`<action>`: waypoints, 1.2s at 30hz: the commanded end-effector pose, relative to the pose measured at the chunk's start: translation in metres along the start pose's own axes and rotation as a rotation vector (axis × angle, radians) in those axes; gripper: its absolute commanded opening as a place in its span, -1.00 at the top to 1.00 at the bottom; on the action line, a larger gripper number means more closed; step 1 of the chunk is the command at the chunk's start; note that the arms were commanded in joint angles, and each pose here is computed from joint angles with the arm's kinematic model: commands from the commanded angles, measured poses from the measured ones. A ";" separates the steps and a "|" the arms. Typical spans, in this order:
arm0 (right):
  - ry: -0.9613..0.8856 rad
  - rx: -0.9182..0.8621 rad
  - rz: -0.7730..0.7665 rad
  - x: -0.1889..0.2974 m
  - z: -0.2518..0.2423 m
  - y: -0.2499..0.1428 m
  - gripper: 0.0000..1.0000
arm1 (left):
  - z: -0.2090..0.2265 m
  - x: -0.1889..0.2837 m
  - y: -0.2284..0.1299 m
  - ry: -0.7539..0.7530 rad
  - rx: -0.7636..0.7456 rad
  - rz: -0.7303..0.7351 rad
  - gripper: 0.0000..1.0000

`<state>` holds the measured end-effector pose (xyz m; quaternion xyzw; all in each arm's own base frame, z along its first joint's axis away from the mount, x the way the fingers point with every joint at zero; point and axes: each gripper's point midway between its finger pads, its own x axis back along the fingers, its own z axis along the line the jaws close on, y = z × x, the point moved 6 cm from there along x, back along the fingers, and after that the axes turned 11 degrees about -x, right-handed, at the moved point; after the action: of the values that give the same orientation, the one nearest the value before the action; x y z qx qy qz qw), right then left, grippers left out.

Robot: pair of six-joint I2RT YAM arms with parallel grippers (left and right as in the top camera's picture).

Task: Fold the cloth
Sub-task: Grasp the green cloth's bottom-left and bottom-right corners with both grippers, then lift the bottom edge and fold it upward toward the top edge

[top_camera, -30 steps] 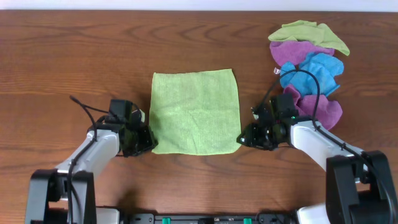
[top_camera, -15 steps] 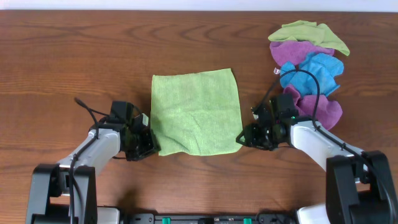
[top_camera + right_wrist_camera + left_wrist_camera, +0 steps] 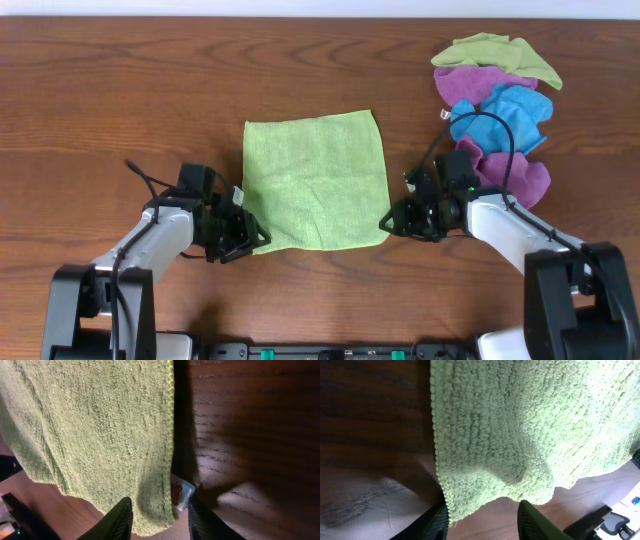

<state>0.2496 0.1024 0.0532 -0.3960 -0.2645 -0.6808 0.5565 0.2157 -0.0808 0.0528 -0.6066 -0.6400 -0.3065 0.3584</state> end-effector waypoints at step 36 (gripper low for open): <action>0.013 -0.014 0.056 -0.002 -0.002 -0.009 0.45 | 0.015 0.033 0.004 0.359 -0.025 -0.038 0.89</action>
<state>0.2444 0.1034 0.0535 -0.4014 -0.2523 -0.6751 0.5652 0.2131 -0.0532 0.0647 -0.5476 -0.5748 -0.4040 0.4544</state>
